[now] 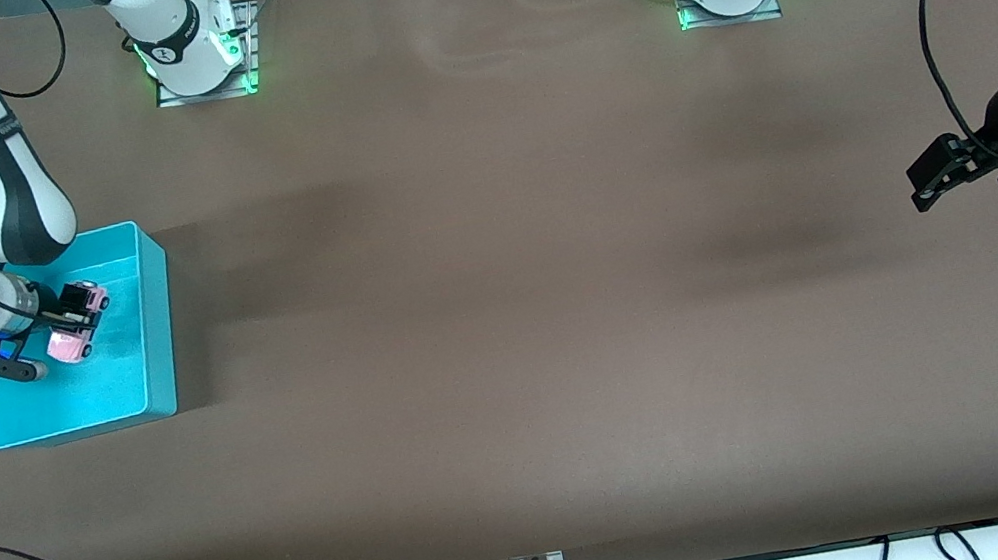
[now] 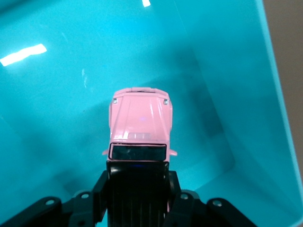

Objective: Wind and store pink jeep toy

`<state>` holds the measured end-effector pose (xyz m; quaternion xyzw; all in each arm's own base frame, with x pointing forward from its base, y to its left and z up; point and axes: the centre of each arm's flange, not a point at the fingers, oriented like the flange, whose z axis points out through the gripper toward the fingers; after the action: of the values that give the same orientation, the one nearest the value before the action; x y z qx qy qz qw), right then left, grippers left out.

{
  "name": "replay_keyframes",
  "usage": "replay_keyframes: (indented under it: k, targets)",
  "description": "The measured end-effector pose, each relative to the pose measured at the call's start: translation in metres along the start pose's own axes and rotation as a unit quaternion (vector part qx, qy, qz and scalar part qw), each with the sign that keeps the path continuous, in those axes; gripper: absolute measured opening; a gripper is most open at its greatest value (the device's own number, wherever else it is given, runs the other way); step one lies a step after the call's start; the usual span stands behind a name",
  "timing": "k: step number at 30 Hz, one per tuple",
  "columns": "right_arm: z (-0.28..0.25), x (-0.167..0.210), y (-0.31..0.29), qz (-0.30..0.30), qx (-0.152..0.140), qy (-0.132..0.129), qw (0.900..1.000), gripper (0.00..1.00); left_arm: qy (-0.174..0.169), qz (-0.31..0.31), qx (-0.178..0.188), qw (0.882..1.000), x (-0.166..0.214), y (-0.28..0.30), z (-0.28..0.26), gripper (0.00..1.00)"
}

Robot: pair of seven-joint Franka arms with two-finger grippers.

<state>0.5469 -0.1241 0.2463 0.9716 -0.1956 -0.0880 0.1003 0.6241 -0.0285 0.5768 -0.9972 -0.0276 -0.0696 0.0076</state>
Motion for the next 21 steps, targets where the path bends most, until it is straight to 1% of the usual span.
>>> replay_keyframes:
  k: [3, 10, 21]
  targets:
    - [0.012, 0.003, 0.002, -0.002, -0.001, -0.001, 1.000, 0.52, 0.000, 0.000, 0.000, 1.000, 0.000, 0.000, 0.000, 1.00]
    - [0.032, 0.006, 0.007, -0.016, -0.019, -0.002, 1.000, 0.52, -0.001, 0.000, 0.000, 1.000, 0.000, 0.000, 0.000, 1.00]
    - [0.040, 0.008, 0.010, -0.016, -0.019, -0.002, 1.000, 0.52, -0.002, 0.001, 0.000, 1.000, -0.001, 0.001, 0.000, 1.00]
